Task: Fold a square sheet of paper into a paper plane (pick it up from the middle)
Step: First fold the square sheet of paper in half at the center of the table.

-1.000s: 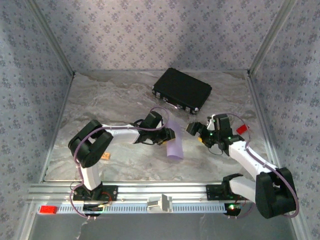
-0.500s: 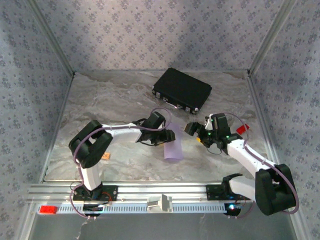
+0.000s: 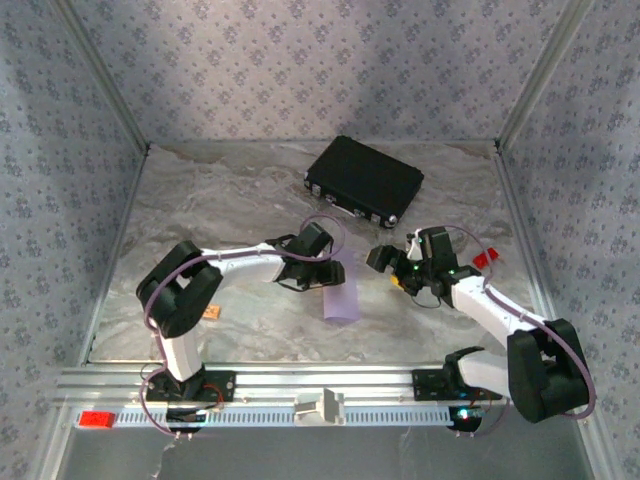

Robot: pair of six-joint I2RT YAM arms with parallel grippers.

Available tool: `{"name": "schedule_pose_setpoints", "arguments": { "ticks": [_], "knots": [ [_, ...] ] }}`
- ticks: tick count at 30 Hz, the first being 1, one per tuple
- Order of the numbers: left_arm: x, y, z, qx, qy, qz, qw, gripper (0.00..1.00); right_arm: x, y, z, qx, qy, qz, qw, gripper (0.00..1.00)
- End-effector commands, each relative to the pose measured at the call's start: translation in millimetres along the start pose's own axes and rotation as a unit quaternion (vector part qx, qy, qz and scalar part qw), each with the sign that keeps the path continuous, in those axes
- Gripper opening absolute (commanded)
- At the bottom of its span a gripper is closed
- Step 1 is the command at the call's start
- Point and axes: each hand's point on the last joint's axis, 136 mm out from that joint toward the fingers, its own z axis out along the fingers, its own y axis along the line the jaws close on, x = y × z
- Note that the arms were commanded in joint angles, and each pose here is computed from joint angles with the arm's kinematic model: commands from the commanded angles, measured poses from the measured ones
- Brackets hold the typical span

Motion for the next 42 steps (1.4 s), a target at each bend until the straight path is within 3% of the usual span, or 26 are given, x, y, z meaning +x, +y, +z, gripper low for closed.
{"name": "schedule_pose_setpoints", "arguments": {
  "ticks": [1, 21, 35, 42],
  "knots": [
    [-5, -8, -13, -0.002, -0.012, 0.018, 1.0, 0.56, -7, 15, -1, -0.016, -0.004, -0.009, 1.0, 0.99],
    [6, 11, 5, -0.027, 0.028, 0.024, 0.999, 0.5, 1, 16, 7, -0.025, 0.018, -0.008, 1.0, 0.95],
    [7, 26, 8, -0.041, 0.02, 0.007, 0.999, 0.43, 12, 23, 15, -0.036, 0.044, -0.02, 0.998, 0.78],
    [7, 32, 8, -0.043, 0.007, -0.004, 0.999, 0.44, 13, 22, 18, -0.029, 0.048, -0.018, 0.998, 0.77]
  ]
}}
